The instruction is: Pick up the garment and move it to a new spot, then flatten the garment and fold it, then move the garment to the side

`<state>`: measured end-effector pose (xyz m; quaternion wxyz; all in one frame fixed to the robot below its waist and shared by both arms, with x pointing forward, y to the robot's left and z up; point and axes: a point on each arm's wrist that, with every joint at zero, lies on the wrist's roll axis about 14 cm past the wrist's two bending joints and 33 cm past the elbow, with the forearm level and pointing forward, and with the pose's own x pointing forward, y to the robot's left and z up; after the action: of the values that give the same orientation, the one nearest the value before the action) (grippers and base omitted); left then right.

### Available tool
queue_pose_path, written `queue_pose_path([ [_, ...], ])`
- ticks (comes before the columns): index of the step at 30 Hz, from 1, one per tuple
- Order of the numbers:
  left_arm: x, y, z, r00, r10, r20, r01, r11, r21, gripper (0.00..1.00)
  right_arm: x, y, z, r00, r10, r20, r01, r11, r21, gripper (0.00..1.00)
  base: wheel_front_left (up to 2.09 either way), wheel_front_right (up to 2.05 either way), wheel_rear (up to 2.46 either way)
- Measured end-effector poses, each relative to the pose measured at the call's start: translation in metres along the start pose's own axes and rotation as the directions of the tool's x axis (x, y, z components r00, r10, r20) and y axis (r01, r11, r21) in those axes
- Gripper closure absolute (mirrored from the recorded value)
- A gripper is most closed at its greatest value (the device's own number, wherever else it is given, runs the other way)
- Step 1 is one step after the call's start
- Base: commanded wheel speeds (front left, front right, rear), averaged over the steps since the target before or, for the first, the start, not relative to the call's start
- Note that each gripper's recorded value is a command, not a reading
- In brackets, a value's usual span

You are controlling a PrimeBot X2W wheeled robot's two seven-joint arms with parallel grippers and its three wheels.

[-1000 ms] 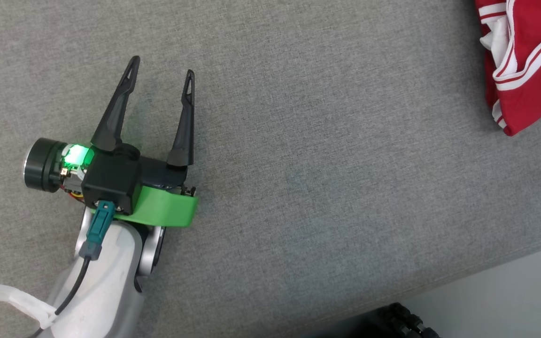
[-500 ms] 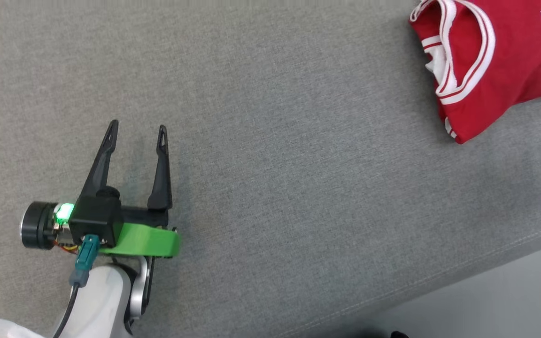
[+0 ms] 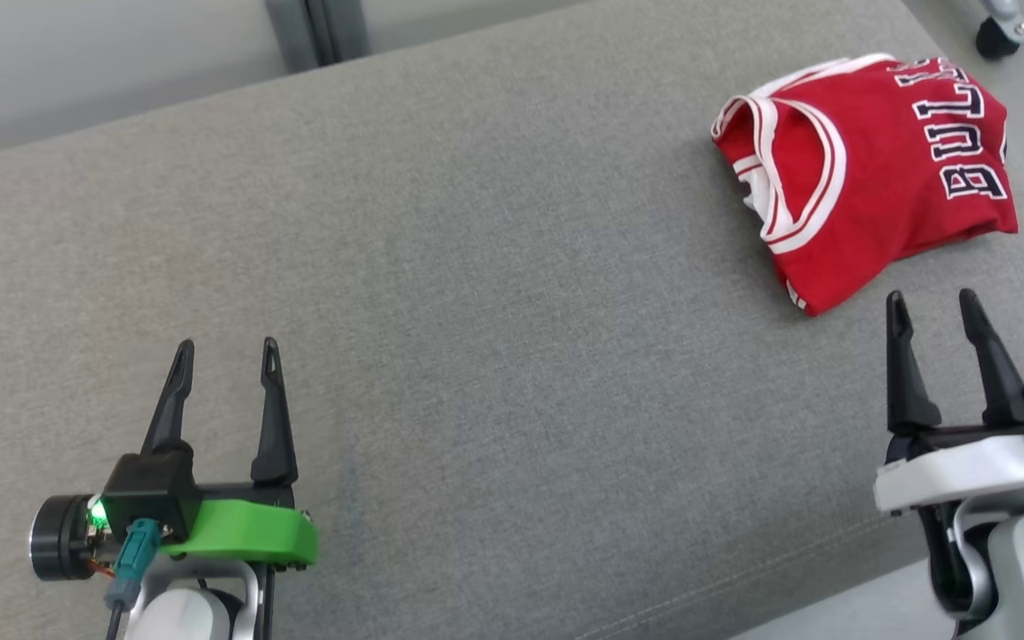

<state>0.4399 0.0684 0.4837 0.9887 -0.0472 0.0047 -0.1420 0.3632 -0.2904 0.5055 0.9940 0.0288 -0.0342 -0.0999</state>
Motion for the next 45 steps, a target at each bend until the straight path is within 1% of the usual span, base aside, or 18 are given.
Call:
queue_pose_path([
  [4,-0.012,0.008,0.009,0.999,0.032,0.012,-0.032,0.999,0.002,0.0,-0.008,0.02,0.006,0.999,0.046,0.02,-0.047,0.999,0.028,0.0,0.0,0.0,0.0],
  [8,-0.025,0.023,0.011,0.997,0.082,0.013,-0.082,0.997,0.009,0.0,-0.008,0.04,0.011,0.995,0.096,0.032,-0.097,0.994,0.044,0.0,0.0,0.0,0.0],
  [14,-0.05,0.052,0.011,0.985,0.17,0.01,-0.17,0.985,0.018,0.0,-0.004,0.078,0.014,0.98,0.199,0.031,-0.2,0.978,0.059,0.0,0.0,0.0,0.0],
  [18,-0.069,0.066,0.007,0.976,0.216,-0.001,-0.216,0.976,0.023,0.0,-0.006,0.094,0.015,0.97,0.242,0.024,-0.243,0.968,0.064,0.0,0.0,0.0,0.0],
  [23,-0.09,0.071,0.008,0.97,0.243,-0.001,-0.243,0.97,0.011,0.0,-0.02,0.098,0.019,0.966,0.26,0.015,-0.26,0.964,0.061,0.0,0.0,0.0,0.0],
  [30,-0.104,0.07,0.012,0.969,0.248,0.015,-0.248,0.969,0.006,0.0,-0.036,0.101,0.026,0.961,0.276,0.009,-0.277,0.96,0.046,0.0,0.0,0.0,0.0],
  [45,-0.111,0.072,0.011,0.967,0.255,0.016,-0.255,0.967,0.003,0.0,-0.046,0.104,0.036,0.958,0.287,0.025,-0.287,0.957,0.041,0.0,0.0,0.0,0.0],
])
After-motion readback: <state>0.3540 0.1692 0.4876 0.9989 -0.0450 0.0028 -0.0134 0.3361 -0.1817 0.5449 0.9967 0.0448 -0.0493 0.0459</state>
